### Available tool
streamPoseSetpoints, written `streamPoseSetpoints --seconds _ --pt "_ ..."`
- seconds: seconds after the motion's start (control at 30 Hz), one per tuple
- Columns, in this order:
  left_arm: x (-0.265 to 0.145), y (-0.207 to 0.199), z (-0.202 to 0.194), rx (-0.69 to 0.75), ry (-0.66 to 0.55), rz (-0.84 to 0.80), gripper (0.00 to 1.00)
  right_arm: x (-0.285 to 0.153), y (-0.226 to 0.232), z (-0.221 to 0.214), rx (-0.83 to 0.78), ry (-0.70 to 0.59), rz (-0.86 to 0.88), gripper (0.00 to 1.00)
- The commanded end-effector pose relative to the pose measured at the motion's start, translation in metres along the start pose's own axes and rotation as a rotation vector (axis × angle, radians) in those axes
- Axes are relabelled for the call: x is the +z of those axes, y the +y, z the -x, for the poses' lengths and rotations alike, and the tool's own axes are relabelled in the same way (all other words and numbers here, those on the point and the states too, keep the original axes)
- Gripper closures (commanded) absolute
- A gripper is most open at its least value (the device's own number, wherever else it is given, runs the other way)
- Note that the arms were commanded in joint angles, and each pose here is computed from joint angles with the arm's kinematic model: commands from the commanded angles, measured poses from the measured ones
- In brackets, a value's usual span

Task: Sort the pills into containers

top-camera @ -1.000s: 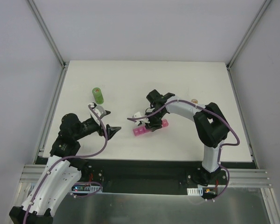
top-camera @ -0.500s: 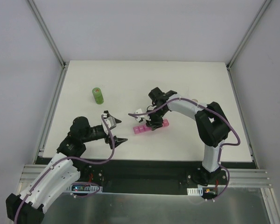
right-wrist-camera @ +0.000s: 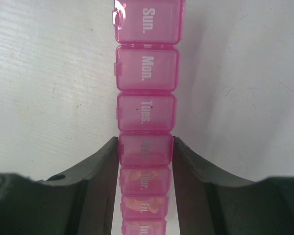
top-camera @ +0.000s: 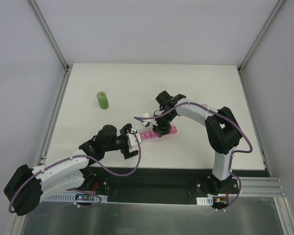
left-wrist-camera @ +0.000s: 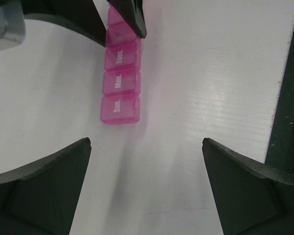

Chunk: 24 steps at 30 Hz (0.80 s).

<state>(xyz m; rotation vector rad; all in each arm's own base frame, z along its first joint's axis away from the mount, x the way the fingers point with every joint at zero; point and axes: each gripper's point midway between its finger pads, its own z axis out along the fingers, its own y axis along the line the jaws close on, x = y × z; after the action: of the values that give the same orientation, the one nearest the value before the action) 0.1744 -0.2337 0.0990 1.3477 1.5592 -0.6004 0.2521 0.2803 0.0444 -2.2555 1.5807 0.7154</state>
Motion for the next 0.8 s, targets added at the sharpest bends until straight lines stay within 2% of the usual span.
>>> streamPoseSetpoints --seconds 0.0,0.2,0.47,0.77 --pt "0.014 0.029 0.008 0.142 0.011 0.08 0.04 -0.012 0.004 0.02 -0.011 -0.065 0.003 0.66" --pt "0.03 0.037 0.02 0.096 -0.043 0.098 0.02 -0.019 0.008 0.03 -0.029 -0.104 -0.013 0.66" --pt "0.04 0.013 0.012 0.019 -0.049 -0.032 0.05 -0.022 0.018 0.044 -0.056 -0.152 -0.019 0.66" --pt "0.043 0.013 0.016 -0.018 -0.055 -0.042 0.21 -0.021 0.024 0.051 -0.077 -0.185 -0.018 0.66"
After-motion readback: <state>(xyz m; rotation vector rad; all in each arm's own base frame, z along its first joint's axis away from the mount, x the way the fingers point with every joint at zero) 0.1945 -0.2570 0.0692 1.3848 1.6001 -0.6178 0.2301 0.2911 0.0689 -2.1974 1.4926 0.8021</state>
